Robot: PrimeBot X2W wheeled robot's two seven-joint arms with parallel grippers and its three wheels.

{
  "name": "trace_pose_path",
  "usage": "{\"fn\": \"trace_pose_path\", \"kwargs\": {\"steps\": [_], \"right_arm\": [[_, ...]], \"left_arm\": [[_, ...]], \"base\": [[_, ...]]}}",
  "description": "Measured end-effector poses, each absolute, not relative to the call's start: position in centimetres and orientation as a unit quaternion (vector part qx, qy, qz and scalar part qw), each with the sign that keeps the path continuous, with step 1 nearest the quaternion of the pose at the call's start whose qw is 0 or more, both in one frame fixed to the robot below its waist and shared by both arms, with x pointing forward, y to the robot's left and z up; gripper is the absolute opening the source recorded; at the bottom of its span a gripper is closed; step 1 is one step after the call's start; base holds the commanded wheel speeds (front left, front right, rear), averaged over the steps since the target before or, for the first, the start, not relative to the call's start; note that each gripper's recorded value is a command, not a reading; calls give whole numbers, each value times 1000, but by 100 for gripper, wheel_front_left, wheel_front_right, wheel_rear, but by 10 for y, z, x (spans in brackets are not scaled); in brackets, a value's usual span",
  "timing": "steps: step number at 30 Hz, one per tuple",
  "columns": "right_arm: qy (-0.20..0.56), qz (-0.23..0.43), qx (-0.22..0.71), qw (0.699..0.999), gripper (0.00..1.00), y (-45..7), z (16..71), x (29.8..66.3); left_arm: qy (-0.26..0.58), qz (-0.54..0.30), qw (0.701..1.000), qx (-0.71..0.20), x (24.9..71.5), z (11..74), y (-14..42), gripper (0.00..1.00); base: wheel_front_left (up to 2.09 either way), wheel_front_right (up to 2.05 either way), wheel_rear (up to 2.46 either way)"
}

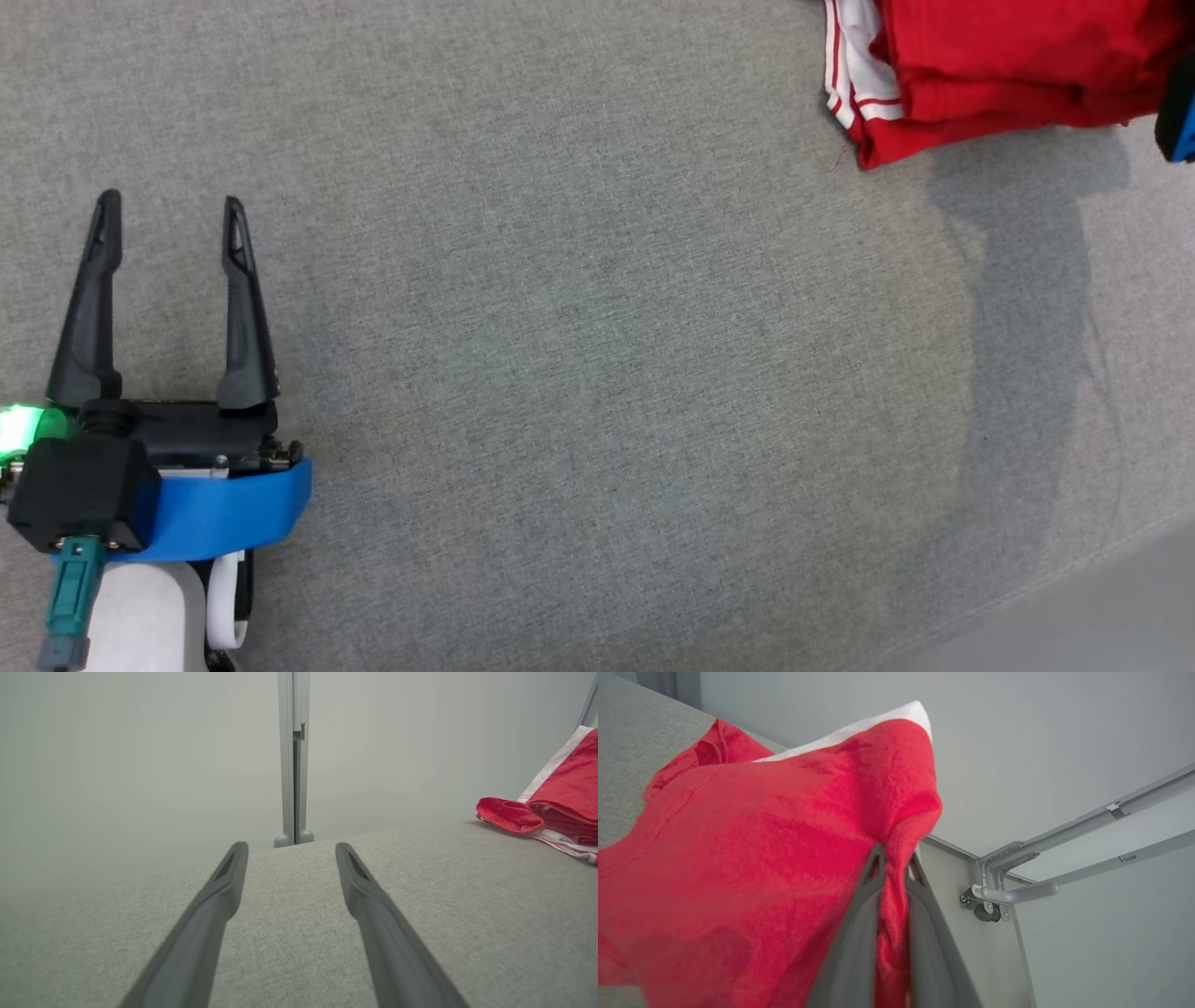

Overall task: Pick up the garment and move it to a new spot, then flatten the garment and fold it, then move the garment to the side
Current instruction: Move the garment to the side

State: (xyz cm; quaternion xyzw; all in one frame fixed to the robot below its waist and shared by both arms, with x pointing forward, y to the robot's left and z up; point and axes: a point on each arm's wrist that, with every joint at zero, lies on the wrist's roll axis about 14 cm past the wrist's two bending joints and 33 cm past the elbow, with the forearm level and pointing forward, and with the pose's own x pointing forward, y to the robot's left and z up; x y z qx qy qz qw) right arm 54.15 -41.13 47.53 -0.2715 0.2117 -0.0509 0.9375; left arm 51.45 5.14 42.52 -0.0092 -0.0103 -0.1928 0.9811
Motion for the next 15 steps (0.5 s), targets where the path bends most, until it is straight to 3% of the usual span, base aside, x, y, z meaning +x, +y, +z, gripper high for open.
{"fn": "trace_pose_path", "kwargs": {"steps": [5,6,7,15], "right_arm": [[238,-63,-272,930,0,-414,459,547],[244,-70,-272,928,83,-418,458,547],[252,-77,-273,925,100,-421,456,547],[210,-82,-268,937,100,-416,476,558]], "left_arm": [[-8,-189,982,-5,517,422,56,100],[-7,-187,982,-4,517,421,58,100],[-6,-185,983,-3,517,420,59,100],[-12,-171,985,0,514,427,68,100]], "base": [[0,0,0],[0,0,0],[0,0,0],[0,0,0]]}}
